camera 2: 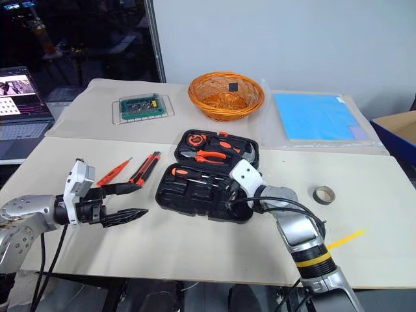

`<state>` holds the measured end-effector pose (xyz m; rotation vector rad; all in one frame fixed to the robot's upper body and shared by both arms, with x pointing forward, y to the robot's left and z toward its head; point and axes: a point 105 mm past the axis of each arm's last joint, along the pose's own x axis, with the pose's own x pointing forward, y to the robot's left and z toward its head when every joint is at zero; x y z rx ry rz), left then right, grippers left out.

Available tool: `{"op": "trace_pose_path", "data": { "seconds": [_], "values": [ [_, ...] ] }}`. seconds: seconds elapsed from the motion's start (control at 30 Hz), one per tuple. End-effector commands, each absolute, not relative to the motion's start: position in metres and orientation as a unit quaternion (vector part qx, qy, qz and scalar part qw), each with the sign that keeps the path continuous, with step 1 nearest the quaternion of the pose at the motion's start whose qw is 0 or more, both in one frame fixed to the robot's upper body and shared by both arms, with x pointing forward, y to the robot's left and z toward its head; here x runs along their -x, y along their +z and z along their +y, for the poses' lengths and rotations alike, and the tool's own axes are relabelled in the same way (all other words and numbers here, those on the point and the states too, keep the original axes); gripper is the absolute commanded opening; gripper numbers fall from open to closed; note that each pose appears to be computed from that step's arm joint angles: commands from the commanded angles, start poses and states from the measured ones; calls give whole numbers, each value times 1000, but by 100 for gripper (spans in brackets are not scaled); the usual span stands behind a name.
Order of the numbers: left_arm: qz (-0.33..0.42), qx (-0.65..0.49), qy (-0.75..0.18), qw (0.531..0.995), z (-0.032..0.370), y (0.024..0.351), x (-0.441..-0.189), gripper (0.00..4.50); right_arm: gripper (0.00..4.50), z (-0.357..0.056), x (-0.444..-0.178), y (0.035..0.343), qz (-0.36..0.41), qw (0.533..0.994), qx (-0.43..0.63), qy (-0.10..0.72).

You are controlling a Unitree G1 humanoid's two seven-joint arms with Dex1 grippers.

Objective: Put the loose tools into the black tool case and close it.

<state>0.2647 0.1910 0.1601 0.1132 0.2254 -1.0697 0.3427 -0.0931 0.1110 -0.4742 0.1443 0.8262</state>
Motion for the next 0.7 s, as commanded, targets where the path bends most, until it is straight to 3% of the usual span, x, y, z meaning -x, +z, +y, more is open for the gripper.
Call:
{"op": "trace_pose_path", "data": {
  "seconds": [0.03,0.07,0.13,0.27,0.5,0.67,0.7],
  "values": [
    [66,-45,-428,900,204,176,-289,442,7,-91,-336,159,-38,896,150,417],
    [59,-33,-379,923,213,178,-301,442,7,-94,-329,184,-80,892,117,430],
    [64,-18,-303,951,230,177,-319,442,60,-95,-314,209,-105,873,81,469],
    [85,-33,-188,978,263,173,-344,442,193,-94,-274,219,-91,818,125,554],
    [199,-79,-177,961,287,145,-361,442,434,-107,-253,221,-62,796,191,572],
    [240,-107,-157,952,294,130,-368,442,447,-109,-249,222,-64,793,203,571],
    [247,-104,-161,950,293,128,-368,417,449,-108,-248,224,-69,795,202,568]
  ]
}}
